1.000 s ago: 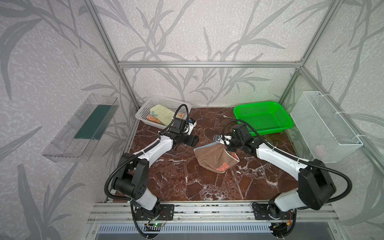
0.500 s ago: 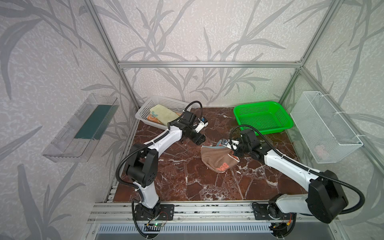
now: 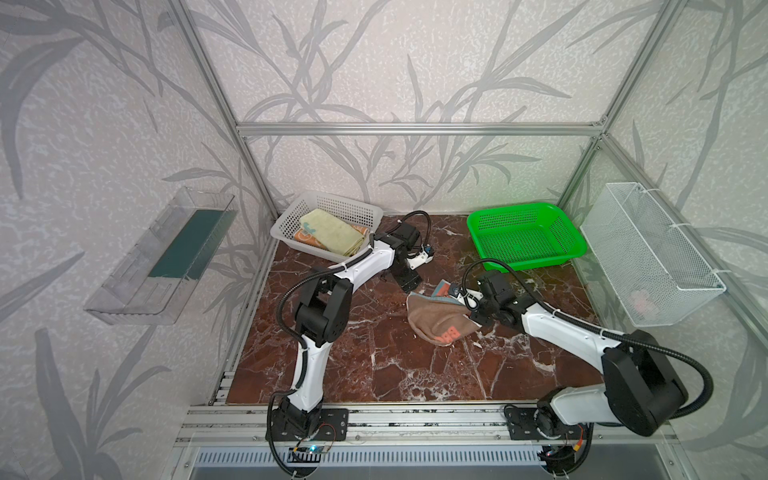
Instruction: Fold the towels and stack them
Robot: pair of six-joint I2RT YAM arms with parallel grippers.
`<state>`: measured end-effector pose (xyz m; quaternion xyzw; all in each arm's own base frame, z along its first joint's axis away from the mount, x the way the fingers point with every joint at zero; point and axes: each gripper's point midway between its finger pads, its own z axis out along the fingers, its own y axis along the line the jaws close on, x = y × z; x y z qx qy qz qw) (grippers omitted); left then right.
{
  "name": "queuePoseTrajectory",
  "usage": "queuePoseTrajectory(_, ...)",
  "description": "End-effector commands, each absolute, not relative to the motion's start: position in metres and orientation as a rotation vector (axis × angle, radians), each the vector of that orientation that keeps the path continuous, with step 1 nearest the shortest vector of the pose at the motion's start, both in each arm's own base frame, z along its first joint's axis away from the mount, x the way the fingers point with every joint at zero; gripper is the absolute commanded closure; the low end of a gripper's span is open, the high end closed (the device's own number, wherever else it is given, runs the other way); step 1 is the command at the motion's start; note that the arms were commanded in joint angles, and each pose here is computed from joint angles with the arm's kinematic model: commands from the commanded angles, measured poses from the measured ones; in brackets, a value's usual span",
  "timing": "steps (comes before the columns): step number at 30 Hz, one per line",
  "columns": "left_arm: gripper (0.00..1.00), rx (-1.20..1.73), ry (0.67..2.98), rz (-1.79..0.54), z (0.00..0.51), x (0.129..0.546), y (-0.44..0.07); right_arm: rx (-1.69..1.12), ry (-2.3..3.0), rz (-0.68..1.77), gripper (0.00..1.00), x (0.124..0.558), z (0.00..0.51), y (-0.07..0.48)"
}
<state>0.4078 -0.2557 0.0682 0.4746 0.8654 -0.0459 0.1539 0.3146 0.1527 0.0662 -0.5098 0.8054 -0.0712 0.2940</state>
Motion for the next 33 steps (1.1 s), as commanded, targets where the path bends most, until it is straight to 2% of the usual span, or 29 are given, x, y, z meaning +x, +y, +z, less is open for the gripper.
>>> queuePoseTrajectory(1, 0.19, 1.447, 2.513, -0.097, 0.065, 0.397, -0.249, -1.297, 2.165, -0.232, 1.0, 0.324, 0.06, 0.147)
queuePoseTrajectory(13, 0.27, 1.374, 2.508, -0.022, 0.043, 0.39, -0.283, -1.255, 2.119, -0.145, 1.0, 0.334, 0.063, 0.165)
queuePoseTrajectory(23, 0.29, 1.102, 2.7, 0.07, 0.02, 0.386, -0.269, -1.209, 2.149, -0.182, 1.0, 0.343, 0.059, 0.162)
queuePoseTrajectory(33, 0.39, 0.957, 2.815, 0.041, -0.006, 0.366, -0.262, -1.163, 2.178, -0.202, 1.0, 0.345, 0.061, 0.157)
